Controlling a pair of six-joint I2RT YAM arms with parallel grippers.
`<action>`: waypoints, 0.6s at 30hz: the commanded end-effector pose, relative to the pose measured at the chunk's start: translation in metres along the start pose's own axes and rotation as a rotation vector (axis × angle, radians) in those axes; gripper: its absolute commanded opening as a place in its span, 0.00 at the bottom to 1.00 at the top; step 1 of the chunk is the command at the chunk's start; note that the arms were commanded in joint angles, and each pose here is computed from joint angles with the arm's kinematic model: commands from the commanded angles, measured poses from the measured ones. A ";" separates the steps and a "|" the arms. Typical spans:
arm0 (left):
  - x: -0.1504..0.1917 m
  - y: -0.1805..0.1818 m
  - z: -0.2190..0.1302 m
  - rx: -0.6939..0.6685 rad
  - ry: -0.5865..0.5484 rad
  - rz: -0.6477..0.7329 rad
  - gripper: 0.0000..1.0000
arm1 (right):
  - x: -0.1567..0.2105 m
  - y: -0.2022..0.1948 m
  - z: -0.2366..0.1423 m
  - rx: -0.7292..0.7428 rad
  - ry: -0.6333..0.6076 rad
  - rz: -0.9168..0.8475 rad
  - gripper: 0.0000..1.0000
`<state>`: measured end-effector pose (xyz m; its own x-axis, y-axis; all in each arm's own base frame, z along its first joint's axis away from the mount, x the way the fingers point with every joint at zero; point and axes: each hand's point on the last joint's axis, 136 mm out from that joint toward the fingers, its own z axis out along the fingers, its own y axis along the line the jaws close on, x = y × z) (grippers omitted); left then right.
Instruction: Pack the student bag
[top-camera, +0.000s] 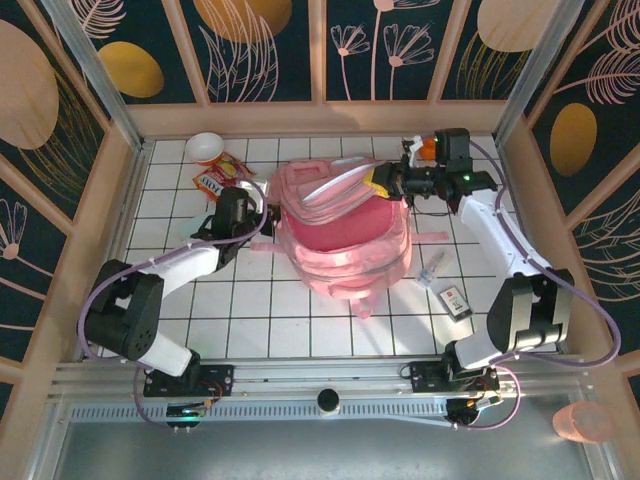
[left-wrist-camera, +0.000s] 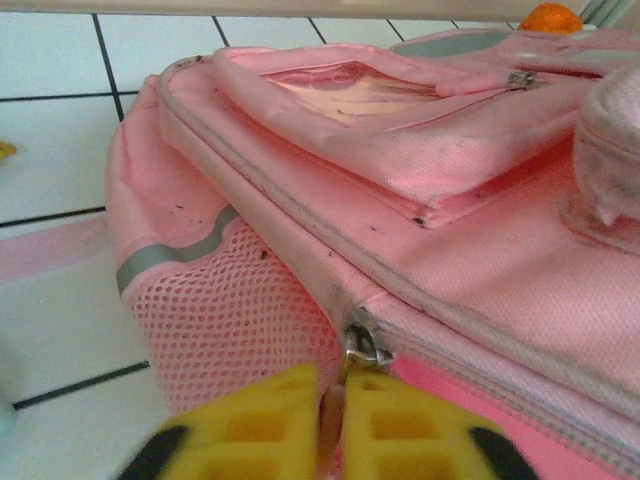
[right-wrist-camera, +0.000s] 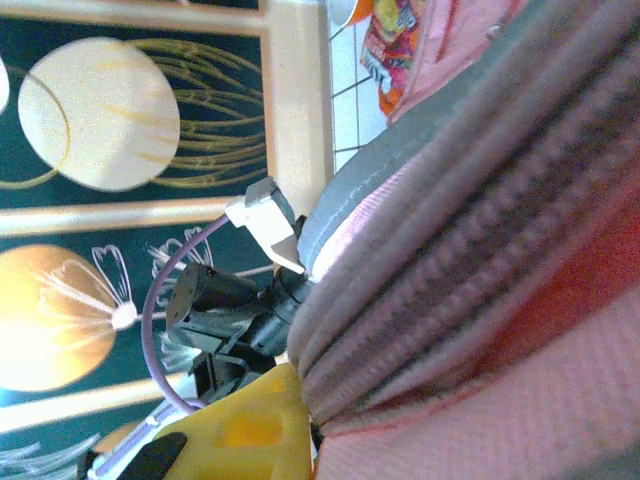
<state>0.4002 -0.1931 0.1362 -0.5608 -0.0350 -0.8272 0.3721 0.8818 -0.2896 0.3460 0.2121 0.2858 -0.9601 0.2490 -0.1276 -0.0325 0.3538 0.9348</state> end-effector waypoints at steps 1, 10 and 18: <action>-0.017 0.043 -0.007 -0.159 -0.027 -0.068 0.28 | -0.016 0.055 -0.031 -0.123 -0.187 -0.165 0.00; -0.038 0.050 -0.055 -0.140 -0.029 0.031 0.69 | -0.023 0.044 -0.014 -0.119 -0.312 -0.118 0.00; -0.028 0.094 -0.081 -0.145 0.089 0.205 0.89 | -0.019 0.045 -0.007 -0.118 -0.324 -0.115 0.00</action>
<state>0.4004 -0.0676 0.1767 -0.5355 0.0115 -0.8445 0.2420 0.9601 -0.1404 0.3587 0.2175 0.2807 -0.8712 0.4629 -0.1635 0.0023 0.3369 0.9415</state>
